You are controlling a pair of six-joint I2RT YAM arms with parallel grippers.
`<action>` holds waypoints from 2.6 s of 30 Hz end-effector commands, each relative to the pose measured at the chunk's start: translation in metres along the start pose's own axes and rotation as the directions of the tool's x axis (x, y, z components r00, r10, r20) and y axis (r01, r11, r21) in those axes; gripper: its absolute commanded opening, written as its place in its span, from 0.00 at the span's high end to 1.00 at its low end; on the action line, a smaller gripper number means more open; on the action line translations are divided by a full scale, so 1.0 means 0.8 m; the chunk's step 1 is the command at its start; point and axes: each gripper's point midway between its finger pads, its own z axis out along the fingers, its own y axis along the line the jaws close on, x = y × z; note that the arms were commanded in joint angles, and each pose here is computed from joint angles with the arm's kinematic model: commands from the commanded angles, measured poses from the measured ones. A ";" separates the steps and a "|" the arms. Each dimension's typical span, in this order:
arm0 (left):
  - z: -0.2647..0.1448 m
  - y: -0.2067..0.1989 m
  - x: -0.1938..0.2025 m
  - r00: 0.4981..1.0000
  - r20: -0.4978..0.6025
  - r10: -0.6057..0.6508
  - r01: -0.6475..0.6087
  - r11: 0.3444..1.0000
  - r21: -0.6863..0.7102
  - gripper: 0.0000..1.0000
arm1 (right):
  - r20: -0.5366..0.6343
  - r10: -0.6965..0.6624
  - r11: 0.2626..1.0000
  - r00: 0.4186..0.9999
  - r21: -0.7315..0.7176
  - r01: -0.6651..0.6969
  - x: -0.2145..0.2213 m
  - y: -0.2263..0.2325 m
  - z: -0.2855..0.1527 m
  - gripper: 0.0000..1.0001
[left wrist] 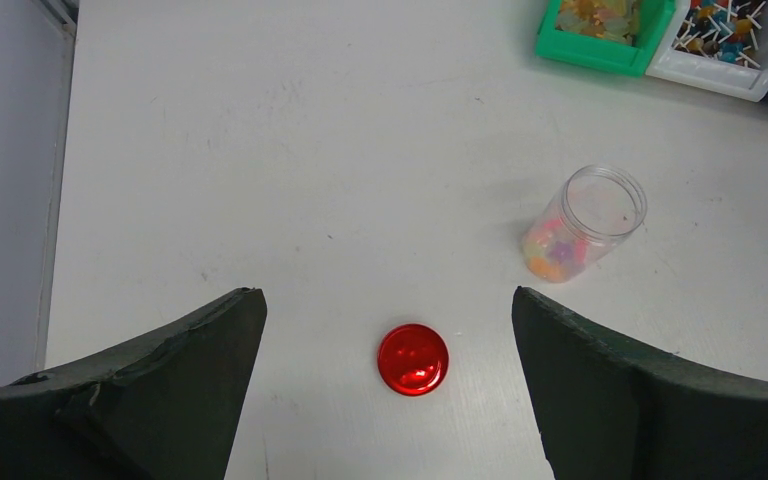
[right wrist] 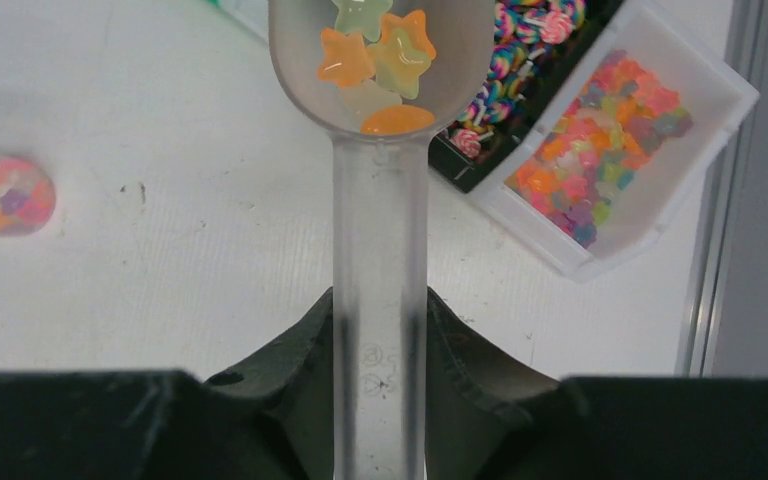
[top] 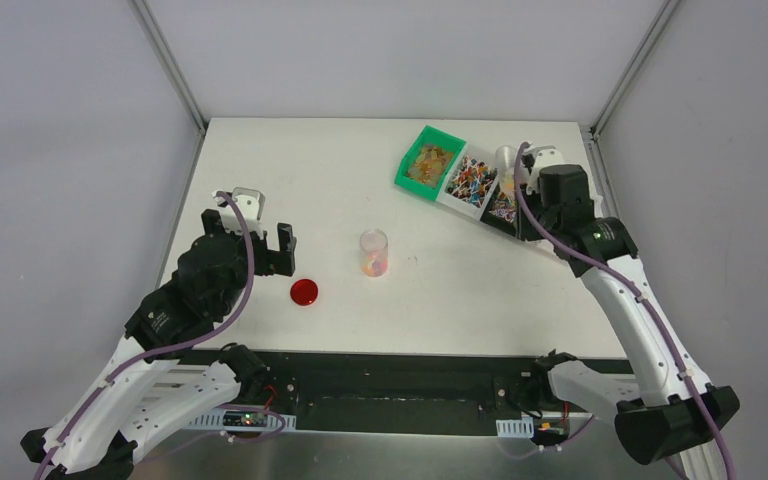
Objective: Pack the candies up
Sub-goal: Scoop the fake candies from the storage box, then place the fake candies in the packing bottle.
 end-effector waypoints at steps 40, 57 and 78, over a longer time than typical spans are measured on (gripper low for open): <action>-0.006 0.014 -0.015 0.997 0.064 -0.046 0.050 0.998 -0.048 0.01 | 0.127 -0.834 0.471 0.537 -0.344 0.812 0.046 0.169 -0.022 1.00; -0.010 0.014 -0.016 0.996 0.074 -0.054 0.057 0.998 -0.040 0.01 | 0.126 -0.907 0.352 0.402 -0.296 0.888 0.018 0.189 -0.026 1.00; -0.009 0.011 -0.016 0.996 0.070 -0.050 0.052 0.998 -0.027 0.01 | 0.078 -0.957 0.254 0.279 -0.241 0.937 0.004 0.192 -0.025 1.00</action>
